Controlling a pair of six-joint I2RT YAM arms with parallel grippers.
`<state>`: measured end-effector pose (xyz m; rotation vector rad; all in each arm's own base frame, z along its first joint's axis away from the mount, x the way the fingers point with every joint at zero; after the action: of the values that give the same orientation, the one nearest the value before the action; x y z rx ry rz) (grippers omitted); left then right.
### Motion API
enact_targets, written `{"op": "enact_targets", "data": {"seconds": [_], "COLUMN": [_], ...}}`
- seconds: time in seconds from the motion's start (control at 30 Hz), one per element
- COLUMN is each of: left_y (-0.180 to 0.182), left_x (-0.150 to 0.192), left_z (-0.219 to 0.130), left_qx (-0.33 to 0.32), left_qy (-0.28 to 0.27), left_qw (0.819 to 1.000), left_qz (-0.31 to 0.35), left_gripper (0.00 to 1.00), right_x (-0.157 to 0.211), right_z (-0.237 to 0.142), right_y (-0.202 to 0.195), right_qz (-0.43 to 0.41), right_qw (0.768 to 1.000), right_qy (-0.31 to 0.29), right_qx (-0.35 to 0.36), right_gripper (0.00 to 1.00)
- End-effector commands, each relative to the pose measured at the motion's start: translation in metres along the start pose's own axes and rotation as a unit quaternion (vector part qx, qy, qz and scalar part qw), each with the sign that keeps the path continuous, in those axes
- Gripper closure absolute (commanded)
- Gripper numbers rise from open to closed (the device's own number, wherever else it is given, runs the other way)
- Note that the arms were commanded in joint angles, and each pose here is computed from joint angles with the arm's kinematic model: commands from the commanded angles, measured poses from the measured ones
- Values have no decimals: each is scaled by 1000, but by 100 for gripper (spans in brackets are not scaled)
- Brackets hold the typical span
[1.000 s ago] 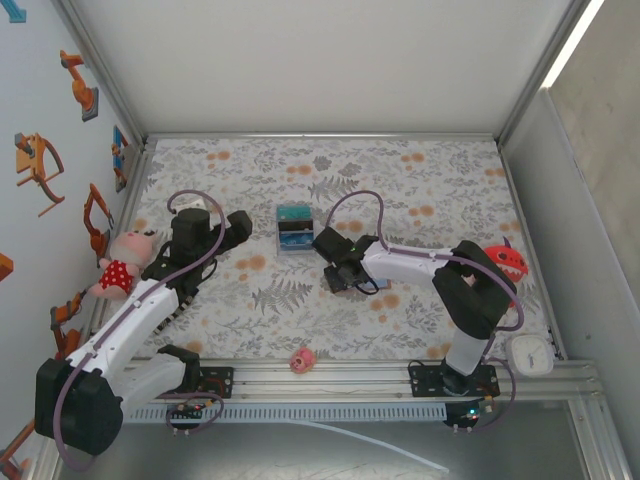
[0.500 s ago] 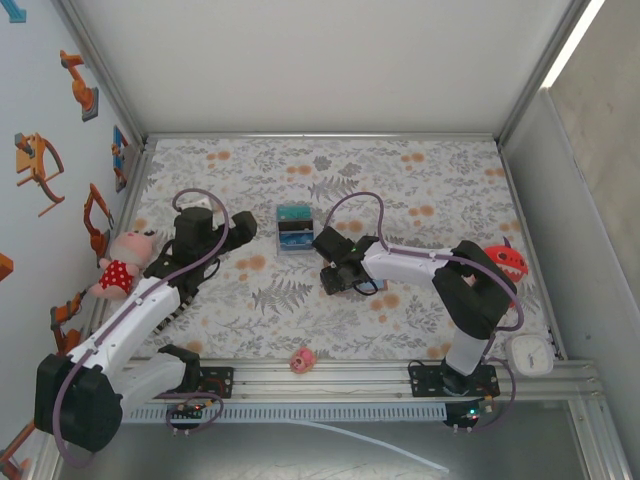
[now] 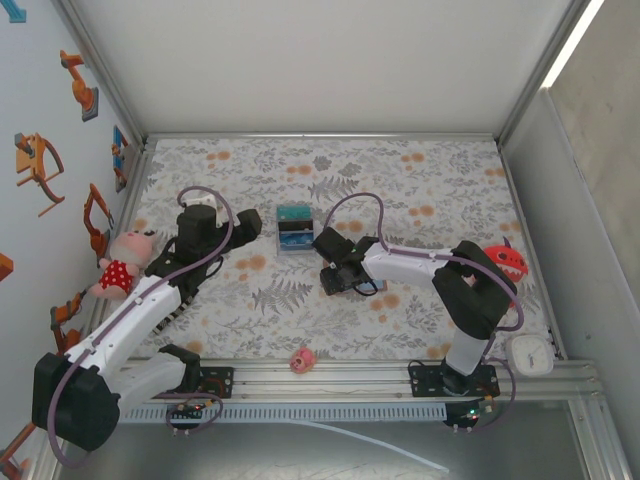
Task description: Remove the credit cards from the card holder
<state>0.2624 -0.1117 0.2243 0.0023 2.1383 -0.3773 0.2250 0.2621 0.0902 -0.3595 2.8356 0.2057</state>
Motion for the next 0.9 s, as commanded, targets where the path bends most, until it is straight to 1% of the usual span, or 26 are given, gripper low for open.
{"op": "enact_targets", "data": {"seconds": [0.0, 0.27, 0.37, 0.43, 0.5, 0.63, 0.87], "left_y": [-5, -13, -15, -18, -21, -25, -28], "left_x": [-10, -15, -17, -18, -20, -21, -25], "left_z": [-4, -10, -12, -14, -16, -17, -18], "left_qx": [-1, 8, 12, 17, 22, 29, 33], "left_qy": [-12, -20, -25, -30, -33, -35, -43], "left_qw": [1000, 999, 999, 999, 998, 998, 997], "left_qz": [17, 32, 35, 38, 43, 48, 49], "left_gripper": [3, 3, 3, 3, 3, 3, 3], "right_x": [16, 10, 8, 7, 7, 3, -5], "right_z": [13, 6, 4, 2, 1, -4, -15], "right_y": [-14, -20, -21, -23, -25, -30, -33], "right_qz": [17, 51, 53, 53, 52, 52, 51], "right_qw": [999, 998, 998, 998, 998, 999, 998], "right_qy": [36, 23, 19, 16, 14, 4, -18], "right_qx": [20, -33, -37, -32, -20, 9, 30], "right_gripper": [54, 61, 65, 66, 65, 59, 58]}}
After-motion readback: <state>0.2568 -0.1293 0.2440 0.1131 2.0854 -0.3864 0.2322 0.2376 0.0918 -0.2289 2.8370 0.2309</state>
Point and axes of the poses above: each hand's point on the last joint's axis, 136 mm out from that joint toward the fingers, its own z axis out along the fingers, its own y axis along the line the jaws close on, x = y × z, the point moved 7 cm from there along -z, back along the fingers, and after that the axes turned 12 degrees about z, right-handed, at the moved point
